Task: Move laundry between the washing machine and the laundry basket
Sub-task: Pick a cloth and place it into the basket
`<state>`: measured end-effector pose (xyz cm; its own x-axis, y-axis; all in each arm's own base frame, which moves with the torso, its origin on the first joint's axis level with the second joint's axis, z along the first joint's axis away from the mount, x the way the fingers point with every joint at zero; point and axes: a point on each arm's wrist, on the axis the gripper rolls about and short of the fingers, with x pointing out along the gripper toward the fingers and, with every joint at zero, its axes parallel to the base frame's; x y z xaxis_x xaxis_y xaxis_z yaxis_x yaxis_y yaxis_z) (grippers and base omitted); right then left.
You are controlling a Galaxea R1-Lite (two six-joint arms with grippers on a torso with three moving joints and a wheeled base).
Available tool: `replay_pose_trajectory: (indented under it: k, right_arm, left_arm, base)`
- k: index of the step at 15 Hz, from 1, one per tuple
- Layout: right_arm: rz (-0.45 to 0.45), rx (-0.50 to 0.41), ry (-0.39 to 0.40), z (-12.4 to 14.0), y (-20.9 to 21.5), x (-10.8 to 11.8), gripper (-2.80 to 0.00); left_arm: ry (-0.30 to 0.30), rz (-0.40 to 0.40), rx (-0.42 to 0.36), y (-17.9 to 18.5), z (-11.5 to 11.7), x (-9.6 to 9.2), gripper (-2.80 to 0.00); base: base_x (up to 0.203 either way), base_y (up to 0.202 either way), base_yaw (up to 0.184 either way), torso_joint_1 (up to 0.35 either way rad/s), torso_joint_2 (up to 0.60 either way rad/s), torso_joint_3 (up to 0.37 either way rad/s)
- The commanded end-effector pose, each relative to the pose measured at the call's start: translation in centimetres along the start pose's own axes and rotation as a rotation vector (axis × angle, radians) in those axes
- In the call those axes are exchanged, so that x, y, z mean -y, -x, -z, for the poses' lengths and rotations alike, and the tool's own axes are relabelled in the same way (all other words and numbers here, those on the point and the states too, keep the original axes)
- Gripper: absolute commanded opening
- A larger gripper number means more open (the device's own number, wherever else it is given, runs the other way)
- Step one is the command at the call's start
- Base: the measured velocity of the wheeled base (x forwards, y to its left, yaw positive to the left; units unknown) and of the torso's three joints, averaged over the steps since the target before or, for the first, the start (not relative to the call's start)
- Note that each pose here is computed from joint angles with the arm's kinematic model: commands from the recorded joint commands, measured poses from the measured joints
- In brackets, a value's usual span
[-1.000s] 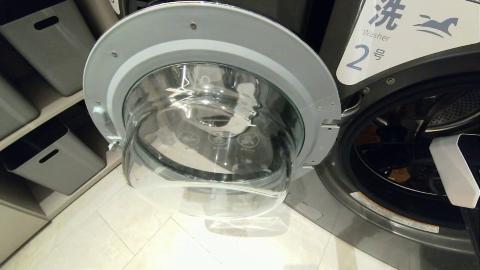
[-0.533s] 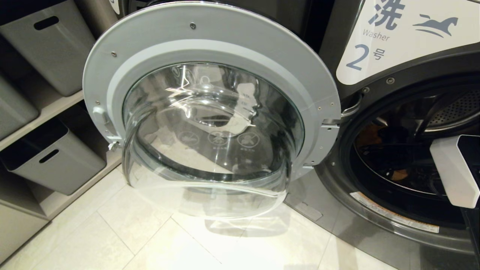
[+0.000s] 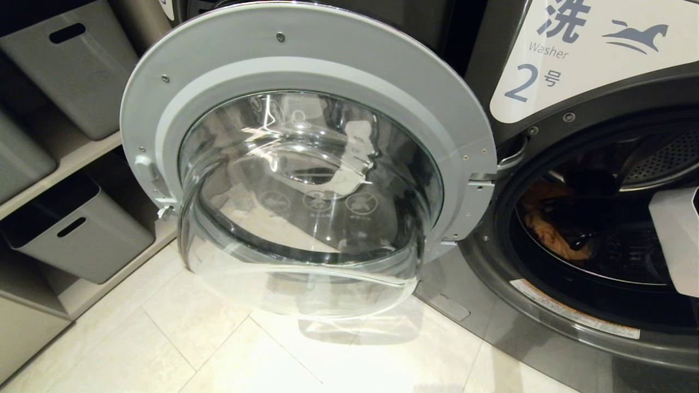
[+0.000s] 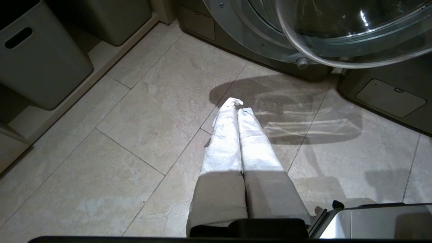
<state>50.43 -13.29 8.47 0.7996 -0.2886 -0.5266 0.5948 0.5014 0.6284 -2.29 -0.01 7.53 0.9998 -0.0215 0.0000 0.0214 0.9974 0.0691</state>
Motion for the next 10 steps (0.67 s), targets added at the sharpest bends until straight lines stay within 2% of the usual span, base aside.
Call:
replay_pose_trajectory:
  k: [1,5,10]
  right_arm:
    - [-0.009,0.024,-0.014,-1.2,0.8,-0.2,-2.80]
    - [0.025,0.035,0.014,-1.6,3.2,-0.3,-2.80]
    - [0.052,0.059,0.171,0.1,7.7,0.6,-2.80]
  left_arm:
    - [0.000,0.000,0.002,0.0,0.0,0.0,-2.80]
    - [0.000,0.000,0.000,0.0,0.0,0.0,-2.80]
    - [0.000,0.000,0.000,0.0,0.0,0.0,-2.80]
  base:
    - [0.000,0.000,0.000,0.000,0.00,0.000]
    - [0.000,0.000,0.000,0.000,0.00,0.000]
    - [0.000,0.000,0.000,0.000,0.00,0.000]
